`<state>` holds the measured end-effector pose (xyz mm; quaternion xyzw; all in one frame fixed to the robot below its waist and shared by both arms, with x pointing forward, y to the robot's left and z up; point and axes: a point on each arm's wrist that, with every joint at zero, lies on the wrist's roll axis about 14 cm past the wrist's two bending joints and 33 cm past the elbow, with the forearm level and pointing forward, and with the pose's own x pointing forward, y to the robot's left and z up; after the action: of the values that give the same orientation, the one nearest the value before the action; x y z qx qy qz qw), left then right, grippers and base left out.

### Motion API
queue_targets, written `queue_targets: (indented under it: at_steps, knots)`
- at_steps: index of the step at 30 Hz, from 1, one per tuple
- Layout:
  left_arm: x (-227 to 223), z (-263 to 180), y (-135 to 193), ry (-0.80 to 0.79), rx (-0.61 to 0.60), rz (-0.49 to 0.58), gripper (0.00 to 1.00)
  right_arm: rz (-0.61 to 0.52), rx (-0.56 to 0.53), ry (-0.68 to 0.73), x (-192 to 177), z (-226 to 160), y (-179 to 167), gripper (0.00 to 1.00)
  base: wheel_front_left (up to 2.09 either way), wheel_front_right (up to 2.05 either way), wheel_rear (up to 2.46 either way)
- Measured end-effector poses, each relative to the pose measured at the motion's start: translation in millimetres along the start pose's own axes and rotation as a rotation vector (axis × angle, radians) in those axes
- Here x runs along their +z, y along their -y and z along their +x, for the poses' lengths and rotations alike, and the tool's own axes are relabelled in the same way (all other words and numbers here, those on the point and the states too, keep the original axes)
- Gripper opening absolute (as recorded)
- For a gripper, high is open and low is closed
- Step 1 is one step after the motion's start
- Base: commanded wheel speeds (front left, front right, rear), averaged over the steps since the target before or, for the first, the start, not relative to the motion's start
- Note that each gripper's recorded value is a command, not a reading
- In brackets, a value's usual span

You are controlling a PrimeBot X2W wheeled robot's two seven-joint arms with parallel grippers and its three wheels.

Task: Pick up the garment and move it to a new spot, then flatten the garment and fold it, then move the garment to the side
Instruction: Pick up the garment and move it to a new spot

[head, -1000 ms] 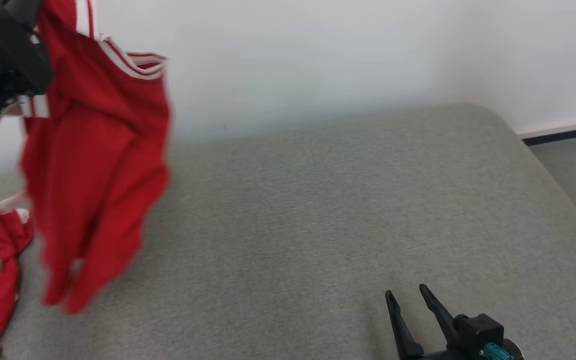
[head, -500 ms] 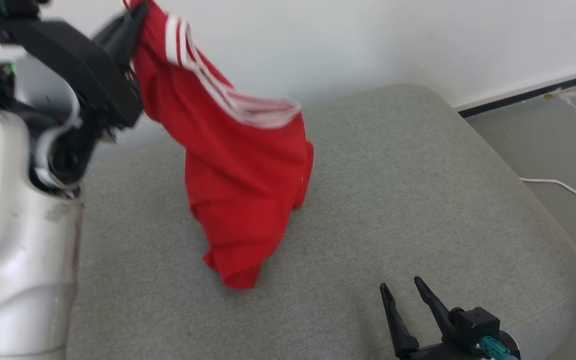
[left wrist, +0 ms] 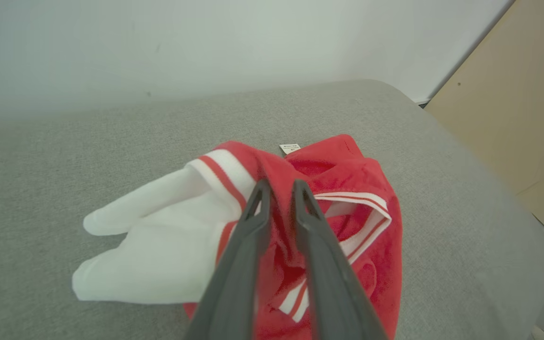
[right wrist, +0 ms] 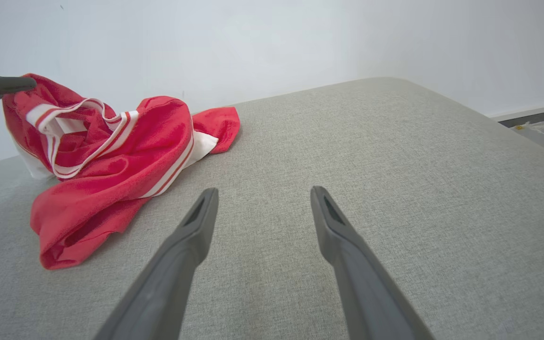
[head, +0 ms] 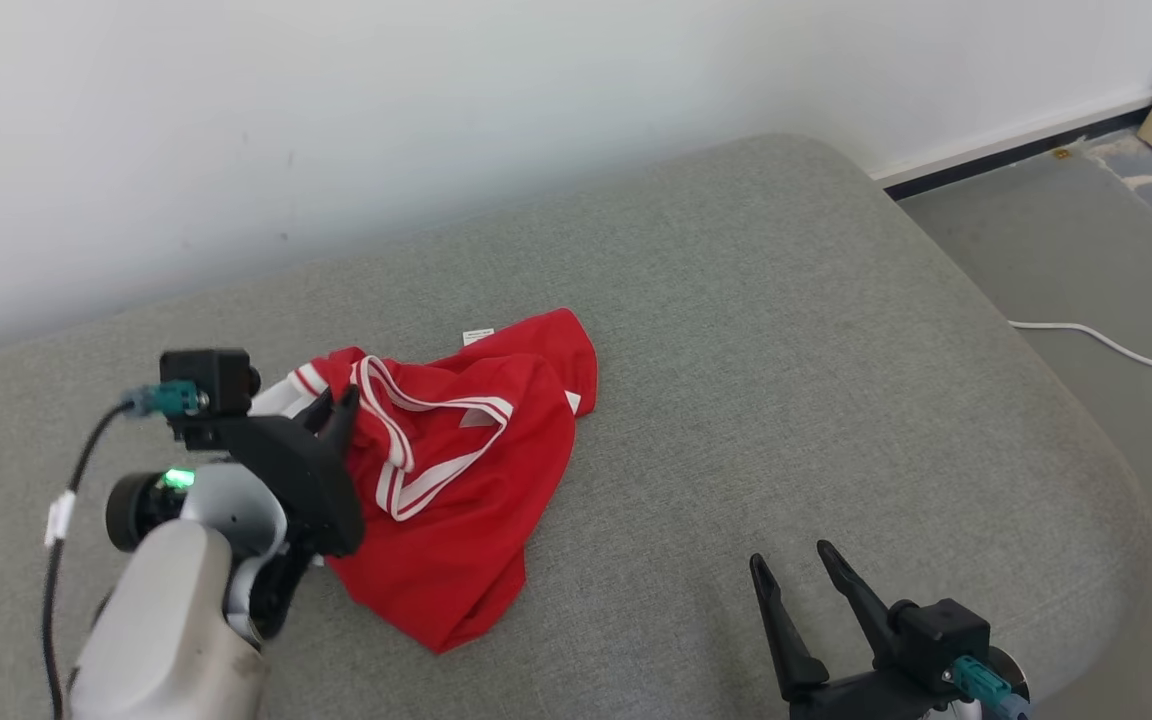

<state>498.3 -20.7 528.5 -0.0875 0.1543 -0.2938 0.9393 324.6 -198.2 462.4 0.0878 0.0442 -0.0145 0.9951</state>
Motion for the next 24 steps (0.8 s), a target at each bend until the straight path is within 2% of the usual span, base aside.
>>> queue_targets:
  at_steps: [4,9,10,15,24]
  knots:
    - [-13,-5,-3,0.045,0.031,-0.015,1.00,-0.007,-0.001,0.005,3,3,2,1.00,0.00,0.00,0.00]
    - [-1,-24,-14,0.220,0.069,-0.018,1.00,-0.028,0.012,0.016,9,8,2,1.00,0.00,0.00,0.00]
    - [3,-37,-21,0.293,0.093,-0.009,1.00,-0.035,0.015,0.024,13,10,2,1.00,0.00,0.00,0.00]
    - [8,-75,-41,0.409,0.169,0.015,1.00,-0.054,0.042,0.045,21,15,-3,1.00,0.00,0.00,0.00]
    - [3,-163,-75,0.505,0.356,0.093,1.00,-0.082,0.118,0.068,32,21,-22,1.00,0.00,0.00,0.00]
